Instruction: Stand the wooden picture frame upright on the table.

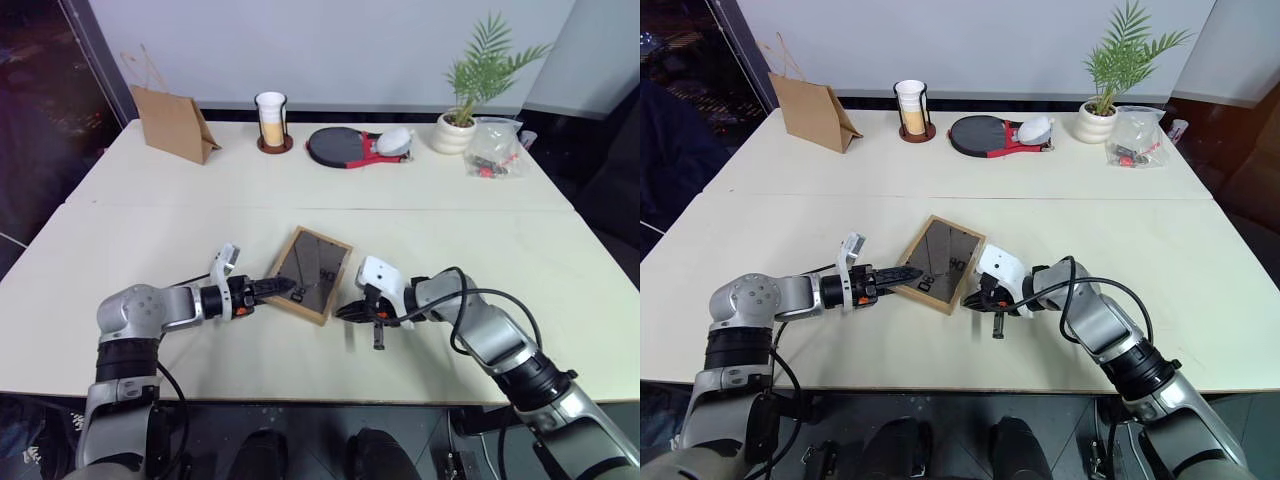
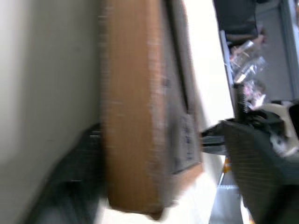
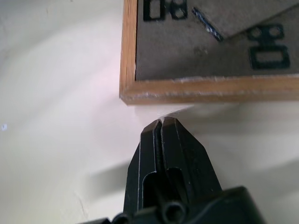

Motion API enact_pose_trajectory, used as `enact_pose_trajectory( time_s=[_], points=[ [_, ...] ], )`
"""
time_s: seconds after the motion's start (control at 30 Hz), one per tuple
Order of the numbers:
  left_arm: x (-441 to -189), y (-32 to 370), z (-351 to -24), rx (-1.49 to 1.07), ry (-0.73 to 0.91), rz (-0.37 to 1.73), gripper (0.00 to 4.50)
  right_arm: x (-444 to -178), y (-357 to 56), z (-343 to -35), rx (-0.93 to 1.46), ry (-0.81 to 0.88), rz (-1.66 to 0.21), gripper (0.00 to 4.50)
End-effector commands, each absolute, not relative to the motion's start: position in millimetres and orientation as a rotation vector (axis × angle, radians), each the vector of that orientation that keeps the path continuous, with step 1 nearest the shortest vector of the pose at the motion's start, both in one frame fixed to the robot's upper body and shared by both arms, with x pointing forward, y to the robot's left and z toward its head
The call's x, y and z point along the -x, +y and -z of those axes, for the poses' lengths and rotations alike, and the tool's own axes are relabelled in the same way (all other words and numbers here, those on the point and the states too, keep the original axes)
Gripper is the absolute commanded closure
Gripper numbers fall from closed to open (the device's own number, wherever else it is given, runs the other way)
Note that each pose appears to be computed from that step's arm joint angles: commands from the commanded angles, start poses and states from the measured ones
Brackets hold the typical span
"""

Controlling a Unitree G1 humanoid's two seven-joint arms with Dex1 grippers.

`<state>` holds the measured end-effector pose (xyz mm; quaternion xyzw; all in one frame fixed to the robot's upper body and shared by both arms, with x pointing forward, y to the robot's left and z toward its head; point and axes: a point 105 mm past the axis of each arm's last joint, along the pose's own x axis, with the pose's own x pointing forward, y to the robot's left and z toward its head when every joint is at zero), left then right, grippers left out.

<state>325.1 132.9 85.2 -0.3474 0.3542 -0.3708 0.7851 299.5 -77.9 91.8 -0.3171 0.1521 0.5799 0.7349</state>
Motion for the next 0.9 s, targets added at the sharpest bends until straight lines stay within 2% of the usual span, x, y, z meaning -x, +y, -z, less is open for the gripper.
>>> enact_pose_trajectory(
  time_s=[0.03, 0.1, 0.27, 0.43, 0.6, 0.73, 0.9],
  points=[
    [-322, 129, -82, 0.765, 0.781, 0.810, 3.05, -299, -76, -108, 0.710, 0.269, -1.270, 4.50],
    [-321, 128, -85, 0.799, 0.776, 0.833, 3.37, -298, -77, -110, 0.713, 0.264, -1.263, 4.50],
    [-304, 123, -110, 0.957, 0.705, 0.968, 3.42, -298, -96, -127, 0.718, 0.240, -1.194, 4.50],
    [-277, 120, -119, 1.059, 0.622, 1.020, 3.42, -306, -120, -174, 0.626, 0.170, -1.073, 4.50],
    [-265, 118, -121, 1.080, 0.517, 0.967, 3.42, -314, -116, -208, 0.531, 0.132, -1.042, 4.50],
    [-262, 113, -122, 1.082, 0.452, 0.907, 3.42, -322, -104, -223, 0.456, 0.108, -1.043, 3.21],
    [-259, 107, -126, 1.118, 0.381, 0.862, 3.42, -319, -79, -224, 0.374, 0.116, -1.130, 0.56]
  ],
)
